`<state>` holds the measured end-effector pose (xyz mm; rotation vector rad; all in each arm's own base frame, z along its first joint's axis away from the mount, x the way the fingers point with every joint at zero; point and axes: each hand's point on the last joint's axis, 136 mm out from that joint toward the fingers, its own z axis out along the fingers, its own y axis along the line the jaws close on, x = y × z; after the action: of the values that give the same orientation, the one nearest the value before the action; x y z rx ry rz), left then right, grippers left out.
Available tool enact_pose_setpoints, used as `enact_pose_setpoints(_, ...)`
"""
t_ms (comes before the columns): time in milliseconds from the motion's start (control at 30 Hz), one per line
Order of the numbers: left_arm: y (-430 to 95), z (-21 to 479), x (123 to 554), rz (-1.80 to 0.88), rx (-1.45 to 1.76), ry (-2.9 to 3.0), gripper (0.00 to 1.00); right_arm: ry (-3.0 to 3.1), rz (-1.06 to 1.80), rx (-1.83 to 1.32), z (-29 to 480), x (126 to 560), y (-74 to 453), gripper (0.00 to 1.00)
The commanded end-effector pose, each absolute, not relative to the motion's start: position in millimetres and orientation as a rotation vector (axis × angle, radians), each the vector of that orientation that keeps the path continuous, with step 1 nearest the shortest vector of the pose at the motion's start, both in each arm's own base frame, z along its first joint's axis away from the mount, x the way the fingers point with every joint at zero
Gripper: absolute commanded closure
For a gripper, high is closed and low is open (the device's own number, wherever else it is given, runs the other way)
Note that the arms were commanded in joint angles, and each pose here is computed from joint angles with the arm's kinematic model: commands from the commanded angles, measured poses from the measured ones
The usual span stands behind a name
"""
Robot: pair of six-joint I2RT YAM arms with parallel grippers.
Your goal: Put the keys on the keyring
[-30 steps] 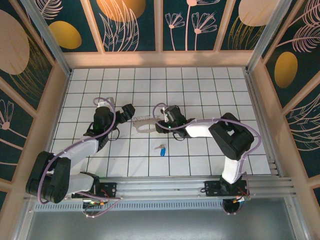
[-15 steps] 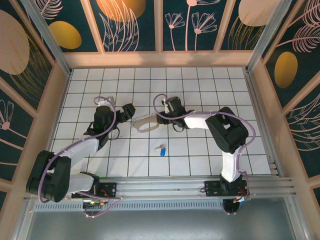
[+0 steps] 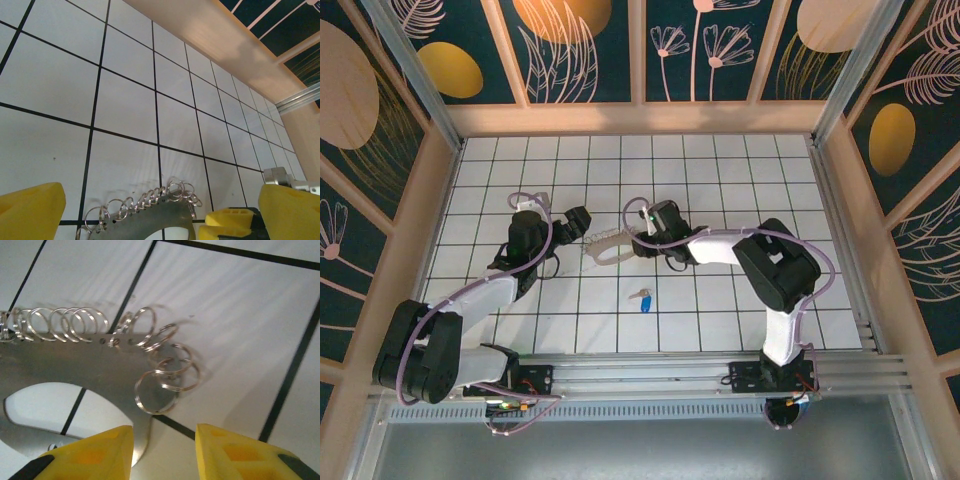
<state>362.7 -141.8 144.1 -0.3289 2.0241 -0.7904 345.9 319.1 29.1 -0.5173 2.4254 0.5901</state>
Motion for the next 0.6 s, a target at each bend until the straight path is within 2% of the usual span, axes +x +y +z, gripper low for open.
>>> enact_pose_setpoints(0, -149, 158, 366, -0.817, -0.296, 1.997, 0.01, 2.405, 0.516, -0.563, 30, 349, 322, 0.62)
enact_pose_setpoints(367, -148, 158, 366, -0.818, -0.299, 1.997, 0.01, 2.401, 0.4, -0.578, 21, 370, 325, 0.69)
enact_pose_setpoints(567, -148, 160, 366, -0.822, -0.297, 1.991, 0.01, 2.396, 0.381, -0.579, 23, 375, 325, 0.83)
